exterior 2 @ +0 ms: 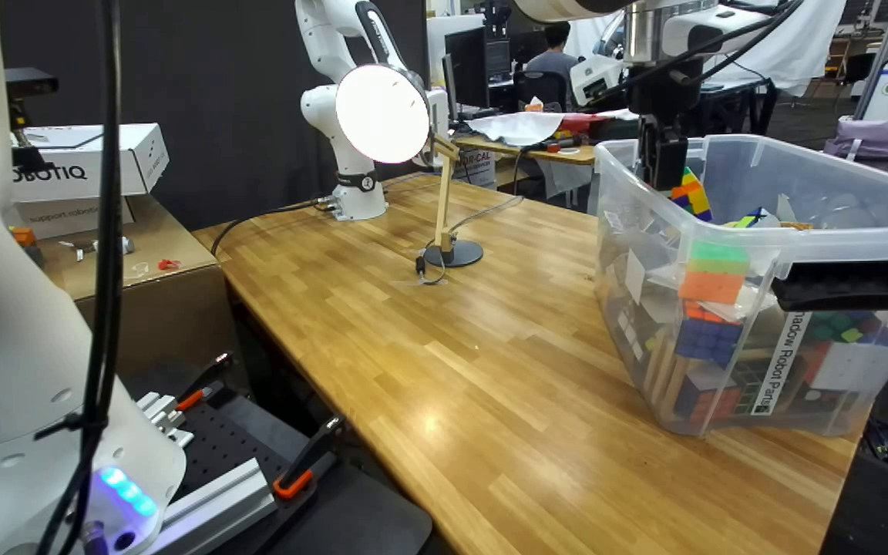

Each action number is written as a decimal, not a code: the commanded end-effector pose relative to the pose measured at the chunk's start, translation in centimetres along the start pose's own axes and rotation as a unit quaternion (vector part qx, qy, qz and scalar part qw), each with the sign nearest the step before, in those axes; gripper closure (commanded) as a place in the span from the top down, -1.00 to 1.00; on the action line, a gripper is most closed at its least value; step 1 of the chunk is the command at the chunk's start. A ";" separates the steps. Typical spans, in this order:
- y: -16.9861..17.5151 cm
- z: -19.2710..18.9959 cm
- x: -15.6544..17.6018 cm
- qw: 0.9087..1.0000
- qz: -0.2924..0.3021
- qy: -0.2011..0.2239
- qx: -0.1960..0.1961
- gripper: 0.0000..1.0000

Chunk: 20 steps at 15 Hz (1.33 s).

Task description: Put the Rubik's cube in the storage box then switch the desk lamp off and on

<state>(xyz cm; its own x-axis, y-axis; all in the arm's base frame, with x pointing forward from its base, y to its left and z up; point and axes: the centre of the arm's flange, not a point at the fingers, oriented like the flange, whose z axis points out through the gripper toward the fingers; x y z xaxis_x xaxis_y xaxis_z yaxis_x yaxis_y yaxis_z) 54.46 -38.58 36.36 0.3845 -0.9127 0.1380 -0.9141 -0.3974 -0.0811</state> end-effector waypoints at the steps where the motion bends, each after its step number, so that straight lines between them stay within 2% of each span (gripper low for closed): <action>1: 0.1 0.0 0.0 1.000 -0.010 -0.015 0.005 -0.22; 3: 0.1 0.0 0.0 1.000 -0.010 -0.014 0.004 -0.22; 4: 0.1 -0.1 0.0 1.000 -0.008 -0.014 0.004 0.37; 5: 0.1 -0.1 0.0 1.000 -0.008 -0.013 0.004 0.70; 6: 0.2 -0.1 -0.1 1.000 -0.008 -0.013 0.004 0.92; 8: 0.3 -0.1 -0.1 1.000 -0.006 -0.013 0.004 1.00; 15: 0.6 -0.6 -0.1 1.000 -0.004 -0.003 0.008 1.00; 20: 0.5 -3.9 0.0 0.999 -0.007 0.031 0.036 1.00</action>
<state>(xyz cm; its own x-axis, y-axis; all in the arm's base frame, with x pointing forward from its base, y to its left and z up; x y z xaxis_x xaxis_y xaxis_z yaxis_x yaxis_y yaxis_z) 54.26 -38.91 38.27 0.3807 -0.9089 0.1701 -0.9103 -0.4007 -0.1042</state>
